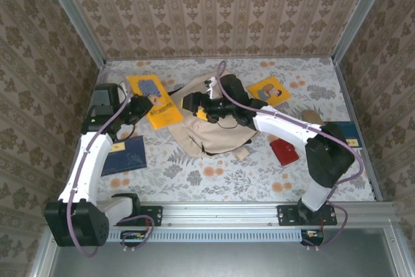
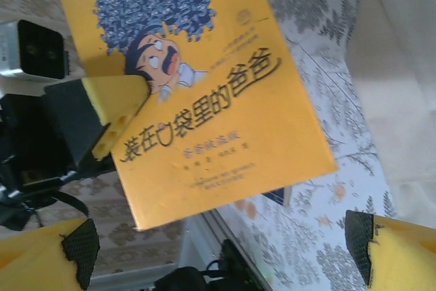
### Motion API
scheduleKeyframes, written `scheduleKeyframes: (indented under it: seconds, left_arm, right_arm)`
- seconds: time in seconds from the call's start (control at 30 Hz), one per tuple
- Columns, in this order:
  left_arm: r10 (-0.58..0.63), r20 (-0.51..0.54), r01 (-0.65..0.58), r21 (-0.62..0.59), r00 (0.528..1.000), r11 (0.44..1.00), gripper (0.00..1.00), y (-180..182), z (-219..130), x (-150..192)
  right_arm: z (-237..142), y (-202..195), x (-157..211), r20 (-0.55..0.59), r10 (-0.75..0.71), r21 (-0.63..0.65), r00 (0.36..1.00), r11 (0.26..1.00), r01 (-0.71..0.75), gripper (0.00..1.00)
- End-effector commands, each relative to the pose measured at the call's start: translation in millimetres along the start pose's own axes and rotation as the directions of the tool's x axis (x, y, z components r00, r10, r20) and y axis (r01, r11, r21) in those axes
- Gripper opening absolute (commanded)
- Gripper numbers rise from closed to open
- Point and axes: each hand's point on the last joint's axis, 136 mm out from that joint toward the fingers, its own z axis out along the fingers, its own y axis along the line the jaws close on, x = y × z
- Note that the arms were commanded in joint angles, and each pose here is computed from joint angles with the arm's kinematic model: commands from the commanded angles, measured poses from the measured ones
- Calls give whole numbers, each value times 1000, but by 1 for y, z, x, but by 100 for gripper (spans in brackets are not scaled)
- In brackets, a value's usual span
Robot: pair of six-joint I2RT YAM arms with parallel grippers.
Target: Pack books, pencil case, and school supplies into a backpack
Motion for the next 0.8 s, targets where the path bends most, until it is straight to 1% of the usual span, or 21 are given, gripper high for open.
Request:
scheduleKeyframes:
  seconds: [0.0, 0.07, 0.1, 0.2, 0.27, 0.33, 0.43, 0.6, 0.7, 0.77]
  left_arm:
    - [-44, 119, 24, 164, 992, 986, 6, -58, 2, -29]
    - [-79, 145, 46, 216, 986, 975, 6, -76, 10, -32]
    - [-86, 161, 49, 219, 983, 974, 6, -81, 12, -33]
    - [-94, 202, 42, 247, 975, 968, 6, -97, 18, -36]
    - [-112, 224, 45, 281, 968, 959, 6, -108, 20, -37]
    - [-132, 239, 55, 307, 962, 950, 6, -115, 20, -38]
    - [-166, 271, 68, 336, 948, 939, 6, -121, 18, -40]
    - [-230, 261, 119, 380, 938, 917, 6, -128, 16, -39]
    - [-252, 246, 136, 409, 936, 902, 6, -134, 16, -36]
    - [-270, 244, 143, 435, 932, 889, 5, -137, 13, -37]
  right_arm:
    - [0, 18, 1, 14, 86, -112, 996, 990, -84, 98]
    - [-4, 22, -3, 39, 134, -133, 990, 983, -128, 98]
    - [-6, 20, -5, 60, 155, -131, 986, 981, -146, 99]
    - [-14, 9, -12, 125, 211, -108, 970, 974, -198, 100]
    - [-17, 2, -17, 159, 253, -115, 954, 965, -237, 100]
    - [-19, 1, -24, 183, 289, -158, 940, 952, -262, 100]
    - [-23, 7, -37, 211, 336, -245, 918, 927, -283, 95]
    - [-30, 18, -64, 264, 390, -349, 882, 891, -289, 93]
    - [-31, 25, -76, 275, 405, -372, 872, 881, -292, 90]
    - [-30, 25, -81, 268, 439, -385, 857, 865, -322, 79]
